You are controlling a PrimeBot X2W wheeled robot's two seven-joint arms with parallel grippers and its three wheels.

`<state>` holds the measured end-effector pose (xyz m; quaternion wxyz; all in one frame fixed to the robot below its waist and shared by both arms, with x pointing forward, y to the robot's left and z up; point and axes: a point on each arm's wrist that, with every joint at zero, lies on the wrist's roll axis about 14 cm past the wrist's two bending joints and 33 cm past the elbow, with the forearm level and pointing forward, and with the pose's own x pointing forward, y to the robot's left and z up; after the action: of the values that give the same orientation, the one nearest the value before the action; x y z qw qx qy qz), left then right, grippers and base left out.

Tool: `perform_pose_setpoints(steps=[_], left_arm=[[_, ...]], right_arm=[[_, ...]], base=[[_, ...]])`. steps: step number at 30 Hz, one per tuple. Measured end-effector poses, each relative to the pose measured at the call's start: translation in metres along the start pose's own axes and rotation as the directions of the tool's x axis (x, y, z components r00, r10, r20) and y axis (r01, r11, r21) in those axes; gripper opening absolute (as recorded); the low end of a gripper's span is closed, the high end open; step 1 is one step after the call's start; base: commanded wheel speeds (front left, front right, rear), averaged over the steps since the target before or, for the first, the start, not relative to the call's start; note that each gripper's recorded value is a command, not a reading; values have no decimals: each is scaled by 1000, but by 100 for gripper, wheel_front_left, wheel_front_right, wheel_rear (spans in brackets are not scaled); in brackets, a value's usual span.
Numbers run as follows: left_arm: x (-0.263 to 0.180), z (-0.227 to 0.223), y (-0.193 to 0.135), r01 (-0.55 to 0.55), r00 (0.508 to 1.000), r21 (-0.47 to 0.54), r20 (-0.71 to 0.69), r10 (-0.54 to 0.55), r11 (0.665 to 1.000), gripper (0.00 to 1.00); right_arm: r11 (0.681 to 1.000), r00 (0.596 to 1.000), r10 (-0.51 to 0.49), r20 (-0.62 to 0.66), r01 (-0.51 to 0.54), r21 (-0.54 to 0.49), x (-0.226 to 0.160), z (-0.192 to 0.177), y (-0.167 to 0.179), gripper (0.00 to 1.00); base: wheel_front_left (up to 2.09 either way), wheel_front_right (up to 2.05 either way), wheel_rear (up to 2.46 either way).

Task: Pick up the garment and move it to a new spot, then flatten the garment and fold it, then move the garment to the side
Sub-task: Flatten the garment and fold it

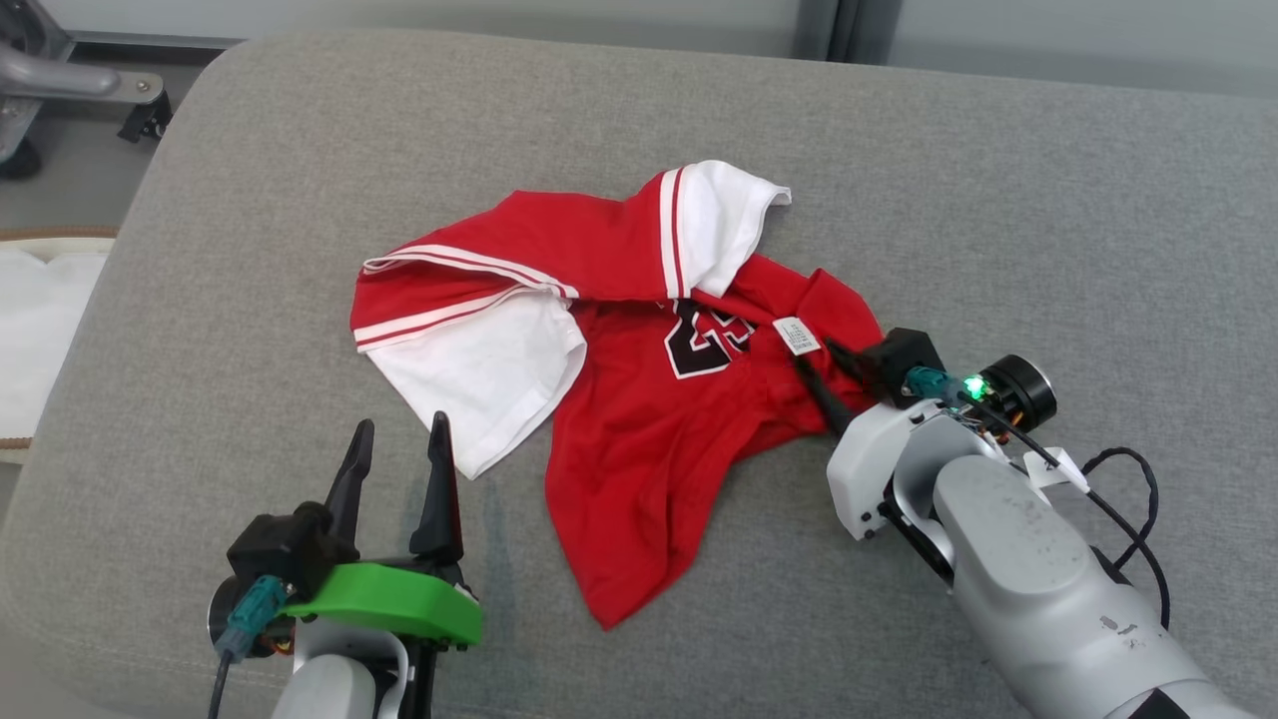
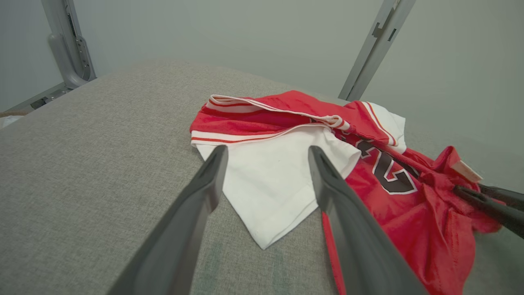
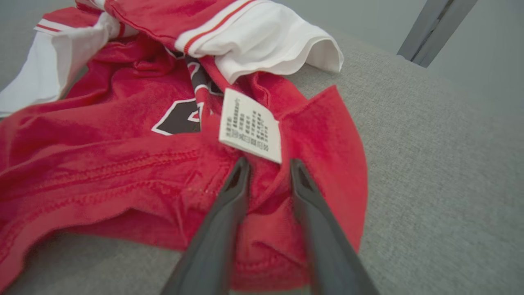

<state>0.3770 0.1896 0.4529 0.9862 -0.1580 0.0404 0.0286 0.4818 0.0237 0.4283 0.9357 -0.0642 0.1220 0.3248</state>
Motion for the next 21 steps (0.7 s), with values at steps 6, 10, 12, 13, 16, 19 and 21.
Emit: perform_pose_setpoints(steps=[6, 10, 12, 13, 16, 19, 21], left_arm=[[3, -1, -5, 12, 1000, -3, -1, -12, 1000, 100], [4, -3, -12, 30, 1000, -7, -6, -30, 1000, 100], [4, -5, -15, 40, 999, -8, -10, -40, 999, 100], [5, -5, -18, 47, 999, -8, -10, -47, 999, 100], [6, -5, -23, 64, 998, -10, -7, -64, 998, 100], [7, -5, -27, 77, 997, -4, -10, -77, 997, 100], [8, -7, -29, 82, 997, -3, -15, -82, 997, 100]], right_arm=[[997, 995, -77, 64, 75, 25, -5, 16, -26, 0], [987, 978, -162, 129, 162, 13, -12, 38, -57, 0], [977, 963, -213, 164, 215, 7, -18, 50, -76, 0], [970, 953, -241, 181, 245, 2, -22, 57, -86, 0], [946, 923, -313, 225, 324, -11, -34, 73, -114, 0], [921, 901, -364, 235, 386, -52, -46, 79, -140, 0], [903, 889, -396, 230, 423, -77, -51, 82, -160, 0]], base=[[0, 0, 0], [0, 0, 0], [0, 0, 0], [0, 0, 0], [0, 0, 0], [0, 0, 0], [0, 0, 0]])
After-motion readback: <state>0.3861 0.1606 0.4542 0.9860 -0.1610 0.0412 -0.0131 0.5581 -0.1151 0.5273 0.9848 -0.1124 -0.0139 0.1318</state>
